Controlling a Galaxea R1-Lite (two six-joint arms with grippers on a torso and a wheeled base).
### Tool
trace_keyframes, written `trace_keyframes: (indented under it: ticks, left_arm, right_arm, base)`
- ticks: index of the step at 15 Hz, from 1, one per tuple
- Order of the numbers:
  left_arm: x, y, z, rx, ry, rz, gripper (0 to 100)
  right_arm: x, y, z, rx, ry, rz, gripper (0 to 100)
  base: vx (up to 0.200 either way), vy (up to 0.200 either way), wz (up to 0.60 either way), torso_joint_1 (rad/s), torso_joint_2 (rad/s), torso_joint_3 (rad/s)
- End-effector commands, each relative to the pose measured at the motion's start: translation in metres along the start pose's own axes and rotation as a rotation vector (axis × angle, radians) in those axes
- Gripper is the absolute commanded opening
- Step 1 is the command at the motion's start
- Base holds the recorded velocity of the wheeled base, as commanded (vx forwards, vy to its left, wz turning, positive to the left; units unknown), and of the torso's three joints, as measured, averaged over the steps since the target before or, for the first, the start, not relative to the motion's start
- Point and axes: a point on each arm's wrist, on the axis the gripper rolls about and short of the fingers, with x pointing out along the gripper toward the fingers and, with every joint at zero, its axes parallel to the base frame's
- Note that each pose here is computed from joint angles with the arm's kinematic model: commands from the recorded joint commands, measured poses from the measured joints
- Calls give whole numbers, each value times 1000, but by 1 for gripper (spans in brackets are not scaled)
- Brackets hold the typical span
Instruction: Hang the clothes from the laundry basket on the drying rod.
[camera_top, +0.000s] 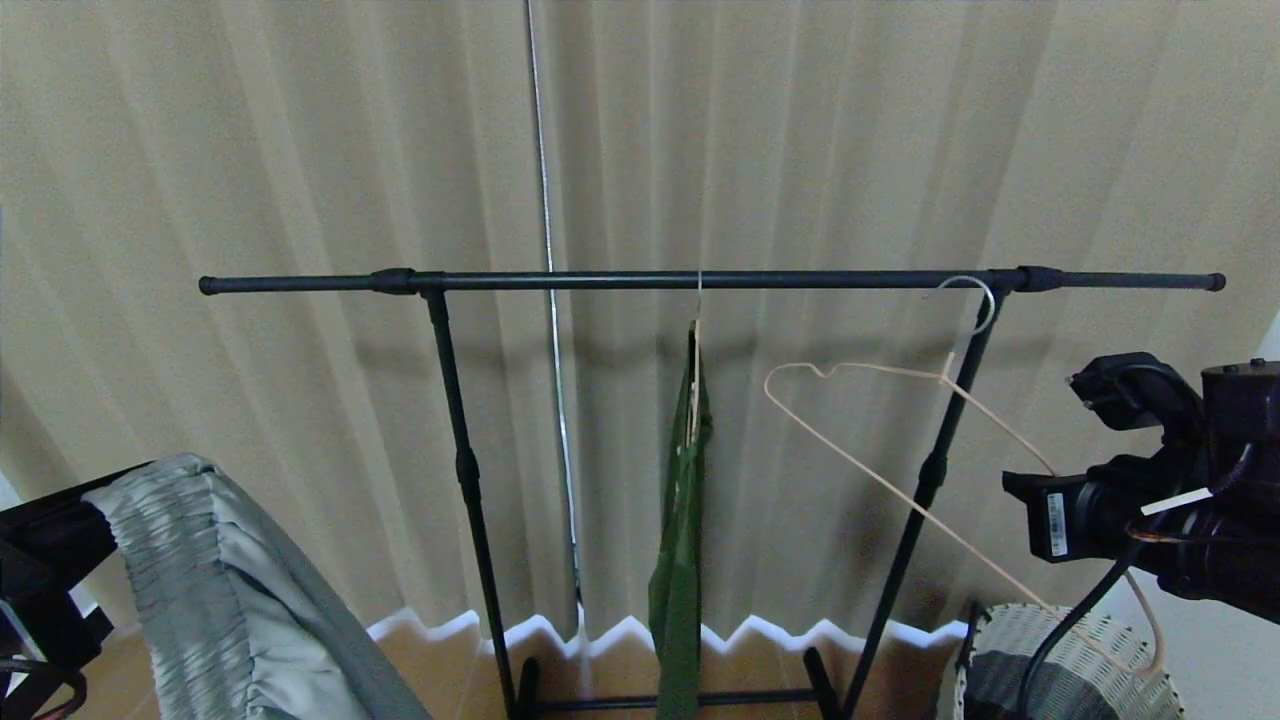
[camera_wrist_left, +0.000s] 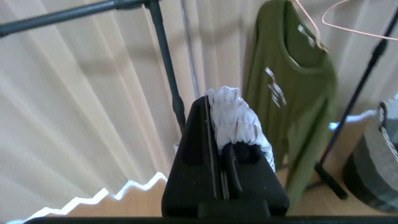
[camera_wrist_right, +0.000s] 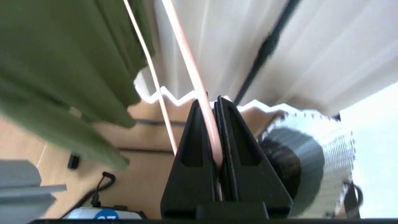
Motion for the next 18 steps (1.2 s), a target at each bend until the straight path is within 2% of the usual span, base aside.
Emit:
trace_keyframes:
  ticks: [1,3,5,7,9,13,15,18]
  left_arm:
    - [1,0,-1,-2,9,-3,0]
    - [8,2,-2,21,33,-4,0]
    - [17,5,0,70,63,14,0]
    - [31,5,6,90,98,49,0]
    - [51,0,25,113,169,112,0]
    - [77,-14,58,144,250,86,0]
    - [89,-19,71,114,278,56,0]
    - [108,-29,87,10,327,20,0]
  right_arm:
    - [-1,1,-3,-4,4,7,0]
    - [-4,6,-2,3,-14,36,0]
    - [-10,16,3,52,-66,80,0]
    - [-19,23,7,60,-117,129,0]
    - [-32,34,10,45,-158,203,0]
    - [-50,51,10,22,-214,317,0]
    - [-53,66,7,17,-206,390,0]
    - [-69,94,-4,32,-147,596,0]
  base:
    - [0,0,0,0,0,0]
    - [0,0,0,0,0,0]
    - [0,0,0,0,0,0]
    - [0,0,0,0,0,0]
    - [0,0,0,0,0,0]
    - [0,0,0,0,0,0]
    - [0,0,0,0,0,0]
    - [0,0,0,0,0,0]
